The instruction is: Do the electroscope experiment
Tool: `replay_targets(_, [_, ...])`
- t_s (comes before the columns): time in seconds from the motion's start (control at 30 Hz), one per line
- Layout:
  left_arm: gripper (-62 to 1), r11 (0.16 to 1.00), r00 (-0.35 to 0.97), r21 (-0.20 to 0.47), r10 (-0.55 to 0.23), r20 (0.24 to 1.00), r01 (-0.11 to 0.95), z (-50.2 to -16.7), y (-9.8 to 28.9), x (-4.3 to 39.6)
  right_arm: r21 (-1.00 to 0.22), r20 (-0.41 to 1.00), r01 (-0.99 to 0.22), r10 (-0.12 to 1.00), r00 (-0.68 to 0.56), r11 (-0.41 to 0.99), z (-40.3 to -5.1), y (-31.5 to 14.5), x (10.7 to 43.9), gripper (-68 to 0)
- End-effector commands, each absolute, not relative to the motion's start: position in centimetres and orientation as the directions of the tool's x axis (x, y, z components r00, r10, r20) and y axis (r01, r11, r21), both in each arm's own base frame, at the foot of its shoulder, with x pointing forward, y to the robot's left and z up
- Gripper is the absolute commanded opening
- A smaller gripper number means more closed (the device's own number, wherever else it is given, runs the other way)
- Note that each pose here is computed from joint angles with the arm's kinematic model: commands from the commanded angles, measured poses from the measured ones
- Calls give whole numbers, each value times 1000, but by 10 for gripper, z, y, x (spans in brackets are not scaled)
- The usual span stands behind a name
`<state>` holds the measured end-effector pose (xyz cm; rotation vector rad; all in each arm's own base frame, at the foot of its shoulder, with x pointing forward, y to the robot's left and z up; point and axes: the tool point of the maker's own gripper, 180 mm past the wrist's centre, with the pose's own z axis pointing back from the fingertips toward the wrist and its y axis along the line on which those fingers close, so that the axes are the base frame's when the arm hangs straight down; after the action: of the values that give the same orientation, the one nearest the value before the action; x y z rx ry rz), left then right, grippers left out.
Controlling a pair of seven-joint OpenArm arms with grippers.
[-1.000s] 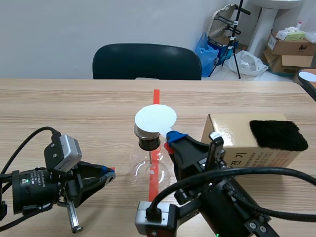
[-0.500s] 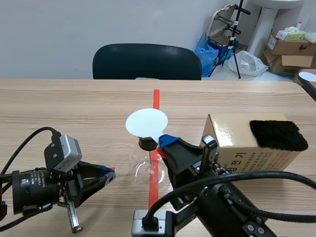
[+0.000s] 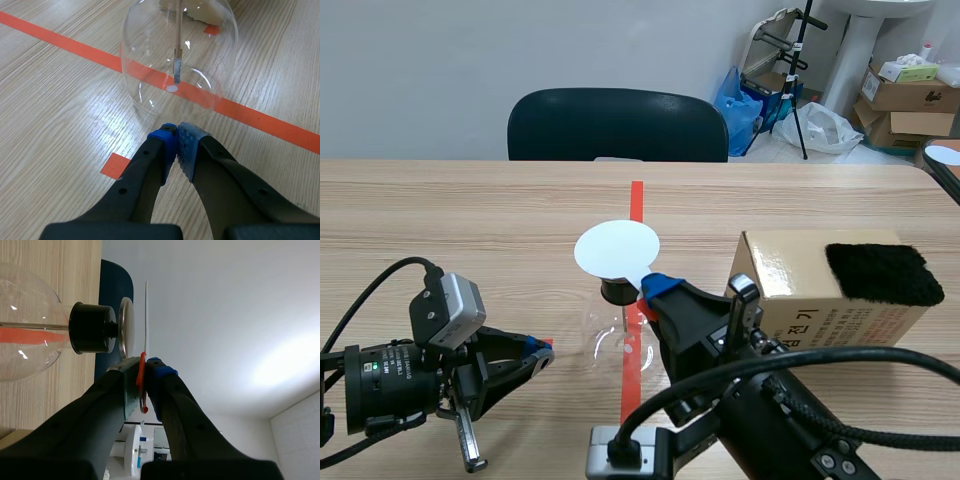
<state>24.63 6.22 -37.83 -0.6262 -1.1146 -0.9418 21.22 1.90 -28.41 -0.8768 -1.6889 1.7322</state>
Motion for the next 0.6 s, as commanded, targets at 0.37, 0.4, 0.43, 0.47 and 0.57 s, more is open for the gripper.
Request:
replay_targets(0.37, [-577,486,107,44,-278,955,873,-365,58,253,-995,-85,83,835,-544,-47,-275,2,228,-665])
replay_targets(0.4, [-577,486,107,44,-278,955,873,-365,58,253,-995,-84,83,848,-524,-47,-275,-1,230,-665])
replay_targets(0.43, [-577,486,107,44,-278,955,873,-365,58,253,-995,-83,83,860,-503,-47,-274,-5,232,-665])
replay_targets(0.47, [-577,486,107,44,-278,955,873,-365,58,253,-995,-82,83,874,-479,-47,-274,-9,235,-665])
replay_targets(0.57, [-577,486,107,44,-278,955,873,-365,58,253,-995,-77,83,915,-397,-47,-273,-24,242,-665])
